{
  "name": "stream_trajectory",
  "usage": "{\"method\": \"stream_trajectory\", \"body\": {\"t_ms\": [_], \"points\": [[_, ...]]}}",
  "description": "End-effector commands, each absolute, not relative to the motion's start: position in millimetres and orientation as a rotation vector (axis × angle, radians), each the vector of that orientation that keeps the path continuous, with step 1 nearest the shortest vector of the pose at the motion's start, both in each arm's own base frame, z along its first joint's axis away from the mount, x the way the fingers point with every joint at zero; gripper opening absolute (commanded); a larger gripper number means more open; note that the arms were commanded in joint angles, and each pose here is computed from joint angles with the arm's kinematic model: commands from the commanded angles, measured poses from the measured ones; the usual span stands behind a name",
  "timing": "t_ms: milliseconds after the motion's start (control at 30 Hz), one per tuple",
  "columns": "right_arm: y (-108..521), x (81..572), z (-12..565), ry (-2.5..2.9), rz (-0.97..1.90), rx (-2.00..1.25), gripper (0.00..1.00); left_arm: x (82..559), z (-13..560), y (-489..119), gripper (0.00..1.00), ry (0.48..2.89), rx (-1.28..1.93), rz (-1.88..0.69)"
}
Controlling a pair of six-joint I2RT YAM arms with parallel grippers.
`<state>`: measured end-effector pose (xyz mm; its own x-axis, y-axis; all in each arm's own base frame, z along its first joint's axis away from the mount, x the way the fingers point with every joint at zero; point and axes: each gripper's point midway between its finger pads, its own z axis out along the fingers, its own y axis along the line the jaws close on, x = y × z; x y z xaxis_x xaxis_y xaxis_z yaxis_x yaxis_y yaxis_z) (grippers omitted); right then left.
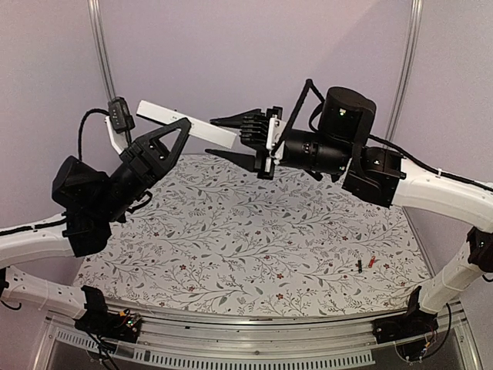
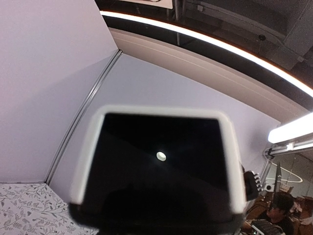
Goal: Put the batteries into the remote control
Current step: Remove the battery cover from the remote control.
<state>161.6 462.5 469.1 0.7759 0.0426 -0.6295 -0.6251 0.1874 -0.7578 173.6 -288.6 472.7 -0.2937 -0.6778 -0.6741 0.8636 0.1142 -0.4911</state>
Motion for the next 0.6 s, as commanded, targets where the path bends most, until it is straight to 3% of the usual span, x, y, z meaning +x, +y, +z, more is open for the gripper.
{"method": "stream_trajectory", "body": {"t_ms": [0,67,100,367,500,567], "points": [[460,169,430,0.703,0.511,-1.406,0.53,152,498,-272,0.0,0.961,0.279,-1.538],[458,170,429,0.706,0.503,-1.404,0.67,151,498,-272,0.0,0.959,0.284,-1.541],[457,170,429,0.706,0.501,-1.403,0.69,150,499,-273,0.0,0.958,0.286,-1.542],[452,165,443,0.631,0.471,-1.373,0.73,156,490,-276,0.0,1.003,0.27,-1.539],[449,165,460,0.588,0.445,-1.332,0.98,157,487,-278,0.0,1.019,0.262,-1.559],[450,165,466,0.57,0.434,-1.327,0.99,157,485,-280,0.0,1.035,0.26,-1.573]]}}
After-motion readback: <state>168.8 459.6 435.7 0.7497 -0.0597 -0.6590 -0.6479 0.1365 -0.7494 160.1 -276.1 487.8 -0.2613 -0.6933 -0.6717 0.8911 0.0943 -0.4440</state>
